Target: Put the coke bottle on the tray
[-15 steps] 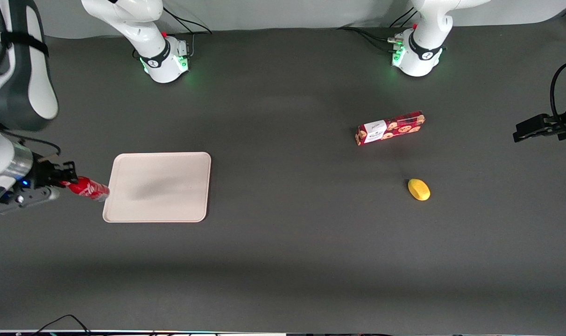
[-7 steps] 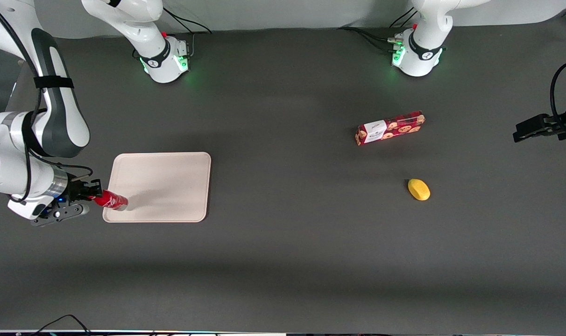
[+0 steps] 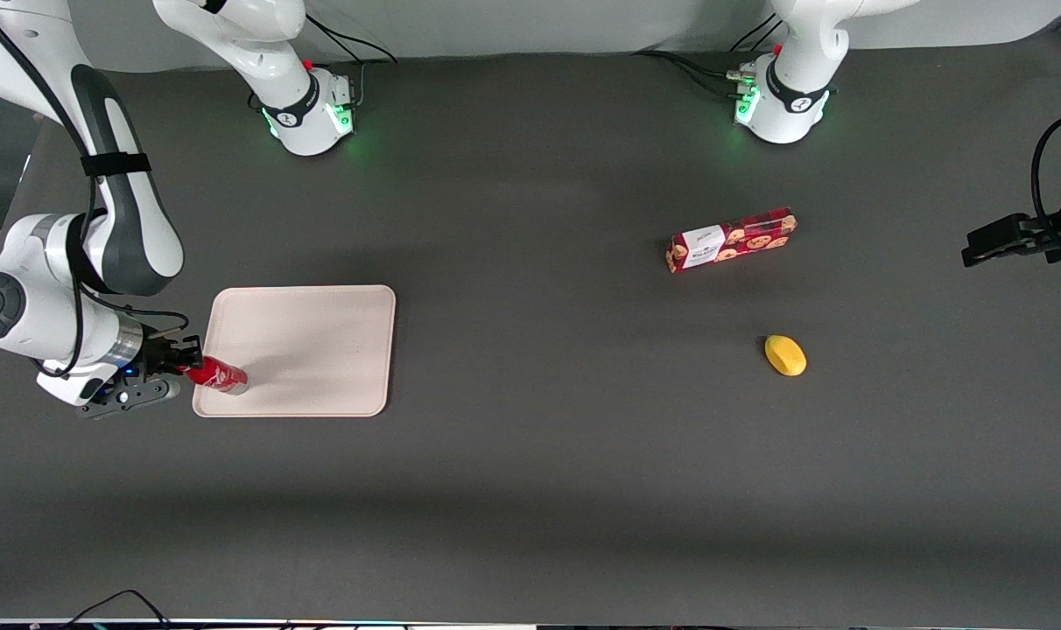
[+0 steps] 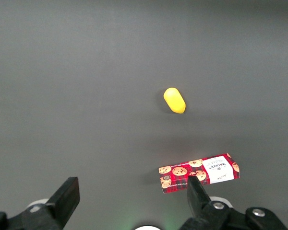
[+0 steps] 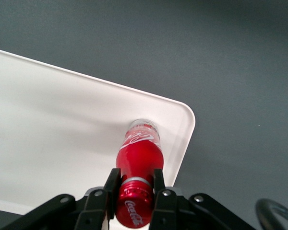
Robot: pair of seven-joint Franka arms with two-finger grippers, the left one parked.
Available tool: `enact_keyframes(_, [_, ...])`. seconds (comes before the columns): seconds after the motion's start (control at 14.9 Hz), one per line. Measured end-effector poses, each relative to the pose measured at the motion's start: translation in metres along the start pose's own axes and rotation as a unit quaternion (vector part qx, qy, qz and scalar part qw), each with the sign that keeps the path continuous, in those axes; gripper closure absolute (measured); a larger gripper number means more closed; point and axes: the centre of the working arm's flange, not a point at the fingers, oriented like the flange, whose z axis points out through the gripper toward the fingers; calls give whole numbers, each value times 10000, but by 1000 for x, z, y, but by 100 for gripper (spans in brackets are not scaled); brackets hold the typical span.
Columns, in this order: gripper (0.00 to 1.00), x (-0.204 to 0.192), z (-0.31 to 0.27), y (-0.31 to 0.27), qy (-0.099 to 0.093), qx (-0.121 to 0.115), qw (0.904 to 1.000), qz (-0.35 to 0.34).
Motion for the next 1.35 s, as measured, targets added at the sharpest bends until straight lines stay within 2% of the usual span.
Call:
enact_keyframes(0.13, [68,-1,2,0,-9,4,10000,5])
enact_keyframes(0.2, [64,-1,2,0,1,6,10000,19])
enact_keyframes(0.4, [35,2,-8,4,173,91,9997,168])
enact_keyframes(0.61, [4,13,-48,11,613,227,9956,676])
enact_keyframes(0.67, [0,15,-67,12,737,234,9929,906])
enact_keyframes(0.81, [0,15,-111,9,865,250,9877,1277])
enact_keyframes(1.01, [0,3,-187,-9,1033,240,9853,1338])
enact_keyframes(1.35, [0,-37,-268,-26,948,220,9861,1346])
